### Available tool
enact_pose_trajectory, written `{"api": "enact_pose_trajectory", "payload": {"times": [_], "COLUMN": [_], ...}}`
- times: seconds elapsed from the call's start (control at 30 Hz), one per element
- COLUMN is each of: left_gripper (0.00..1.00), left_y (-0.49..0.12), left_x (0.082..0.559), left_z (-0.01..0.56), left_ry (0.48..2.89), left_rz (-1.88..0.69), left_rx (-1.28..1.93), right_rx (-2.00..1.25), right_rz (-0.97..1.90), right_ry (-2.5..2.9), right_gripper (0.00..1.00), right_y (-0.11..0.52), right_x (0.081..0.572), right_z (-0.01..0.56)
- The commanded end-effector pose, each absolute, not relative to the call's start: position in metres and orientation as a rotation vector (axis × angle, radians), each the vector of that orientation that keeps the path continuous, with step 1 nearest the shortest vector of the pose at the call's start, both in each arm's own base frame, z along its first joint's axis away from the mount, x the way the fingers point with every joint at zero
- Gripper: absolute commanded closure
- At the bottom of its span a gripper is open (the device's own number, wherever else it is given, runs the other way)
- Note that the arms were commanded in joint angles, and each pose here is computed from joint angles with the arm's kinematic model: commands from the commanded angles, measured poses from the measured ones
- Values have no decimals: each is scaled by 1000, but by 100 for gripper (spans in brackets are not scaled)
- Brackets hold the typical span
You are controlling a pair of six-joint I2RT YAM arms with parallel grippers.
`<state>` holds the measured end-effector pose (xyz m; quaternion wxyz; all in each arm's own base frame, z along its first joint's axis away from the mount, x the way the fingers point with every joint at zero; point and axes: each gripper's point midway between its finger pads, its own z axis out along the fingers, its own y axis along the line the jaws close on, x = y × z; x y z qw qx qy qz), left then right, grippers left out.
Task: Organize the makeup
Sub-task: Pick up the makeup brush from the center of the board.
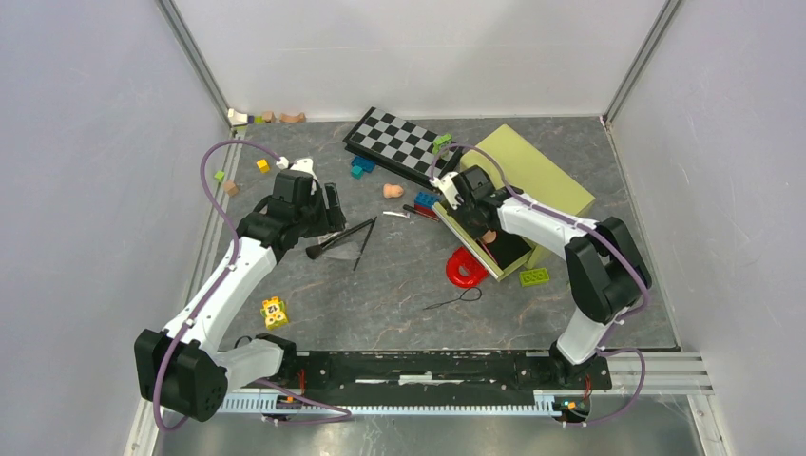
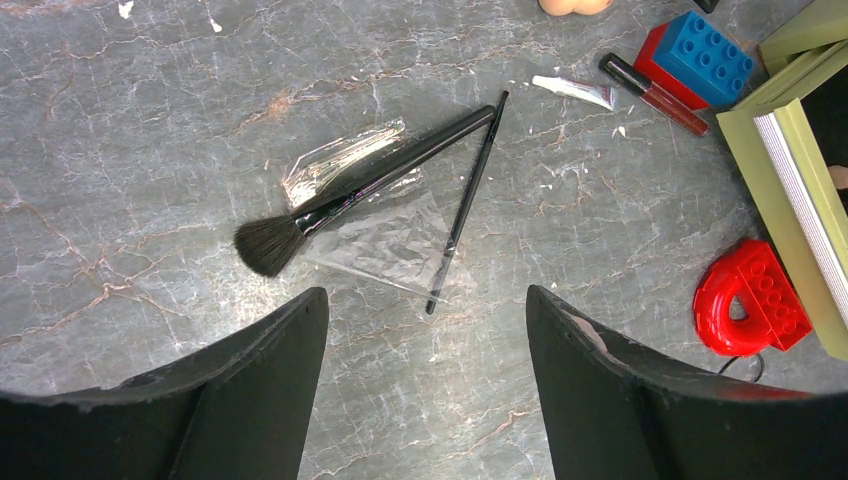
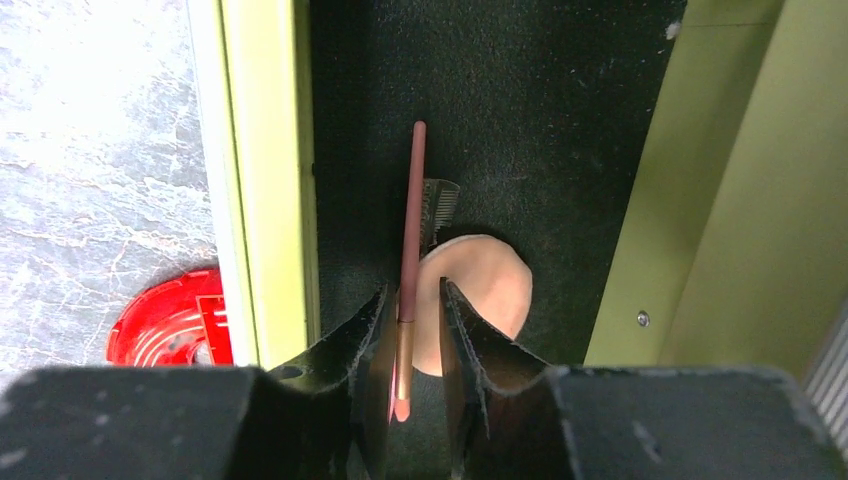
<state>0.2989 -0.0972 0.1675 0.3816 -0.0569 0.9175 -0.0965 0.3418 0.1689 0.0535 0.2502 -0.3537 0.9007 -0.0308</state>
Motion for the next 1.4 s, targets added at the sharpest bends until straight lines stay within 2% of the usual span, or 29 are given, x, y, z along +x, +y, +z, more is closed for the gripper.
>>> {"api": "enact_pose_trajectory", "payload": {"times": [0.0,0.57,0.73,0.93,1.13,1.37], "left_gripper": [21,21,26,27,29,35], "left_y": [-97,-95,-118,-145,-190,-188], "left_x": [302,306,305,304,307,319], "left_z": [174,168,150,125,87,58], "left_ry": [2304,2317,2389,2487,2554,2575], "left_rz": [-257,-238,-356,-330,-181,-59], "left_rx": [-108,-92,-4,54,197,162], "right_rx": [-912,-691,-663,-663,-643,-654], "right_rz": [-86,-92,48,234,281,271], "right_ry": [2396,2218,2185,2153,2150,2146], "right_gripper": [71,60,59,59,58,57], "right_y": [169,158,167,179,173,165], "right_x": [347,352,334,304,284,274], "right_z": [80,184,192,190,182,178]}}
